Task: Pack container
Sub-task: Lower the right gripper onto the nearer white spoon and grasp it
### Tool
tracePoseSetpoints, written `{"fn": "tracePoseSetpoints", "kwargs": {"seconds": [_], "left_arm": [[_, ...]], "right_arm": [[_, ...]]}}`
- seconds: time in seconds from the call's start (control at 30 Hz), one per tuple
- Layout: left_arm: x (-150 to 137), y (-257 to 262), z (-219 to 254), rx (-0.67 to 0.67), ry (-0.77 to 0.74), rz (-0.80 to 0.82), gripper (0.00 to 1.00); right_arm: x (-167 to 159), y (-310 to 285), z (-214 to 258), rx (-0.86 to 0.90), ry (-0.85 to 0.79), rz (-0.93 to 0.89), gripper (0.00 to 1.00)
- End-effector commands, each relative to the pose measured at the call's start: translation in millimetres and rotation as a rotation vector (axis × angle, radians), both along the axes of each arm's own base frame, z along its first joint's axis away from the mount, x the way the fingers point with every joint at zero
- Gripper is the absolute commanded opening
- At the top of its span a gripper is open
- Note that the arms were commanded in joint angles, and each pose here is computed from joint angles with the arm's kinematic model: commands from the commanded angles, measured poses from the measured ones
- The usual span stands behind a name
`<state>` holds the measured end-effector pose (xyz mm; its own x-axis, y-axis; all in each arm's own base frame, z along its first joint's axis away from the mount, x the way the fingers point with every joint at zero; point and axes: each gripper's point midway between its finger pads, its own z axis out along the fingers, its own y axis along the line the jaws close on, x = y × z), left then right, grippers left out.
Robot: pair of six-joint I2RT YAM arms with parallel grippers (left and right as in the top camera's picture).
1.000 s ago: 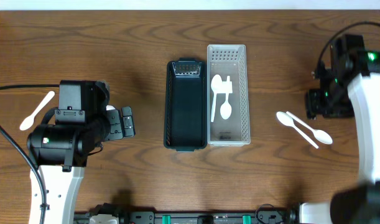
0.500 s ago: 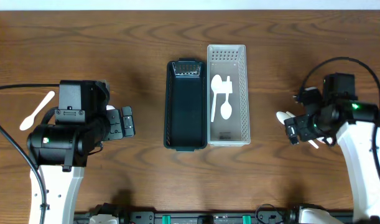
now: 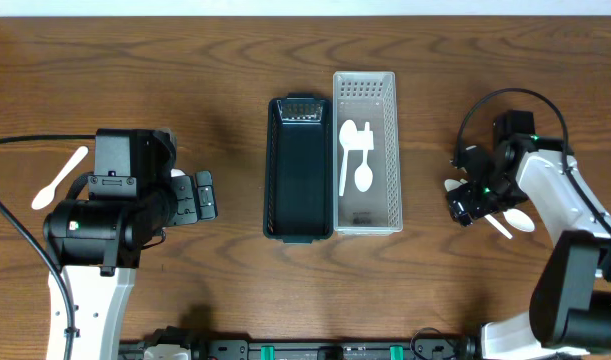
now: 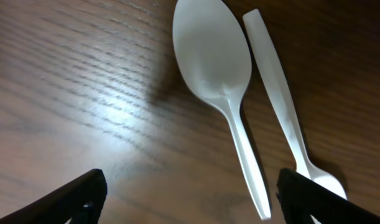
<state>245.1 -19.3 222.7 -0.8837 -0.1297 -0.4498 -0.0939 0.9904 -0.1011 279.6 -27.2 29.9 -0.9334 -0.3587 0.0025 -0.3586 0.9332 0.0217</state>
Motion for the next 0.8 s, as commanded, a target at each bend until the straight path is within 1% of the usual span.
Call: {"fn": "tracePoseSetpoints", "kwargs": {"seconds": [0.0,0.43,0.5,0.6,0.77], "left_arm": [[1,2,5,0.018,-0.014,-0.01,0.98],[1,2,5,0.018,-0.013,-0.01,0.98],[1,2,5,0.018,-0.014,-0.01,0.98],[1,2,5,0.018,-0.014,-0.01,0.98],[1,2,5,0.018,-0.014,-0.01,0.98]], "right_arm": [[2,-1,-8,-0.008,0.014,0.014,0.86],[0,-1,-36,-0.001,0.079,0.013,0.77],[0,-1,-37,-0.001,0.078,0.014,0.73],[1,-1,-37,-0.001,0.076,0.013,0.62],[1,-1,-37,-0.002,0.075,-0.001,0.41]]}}
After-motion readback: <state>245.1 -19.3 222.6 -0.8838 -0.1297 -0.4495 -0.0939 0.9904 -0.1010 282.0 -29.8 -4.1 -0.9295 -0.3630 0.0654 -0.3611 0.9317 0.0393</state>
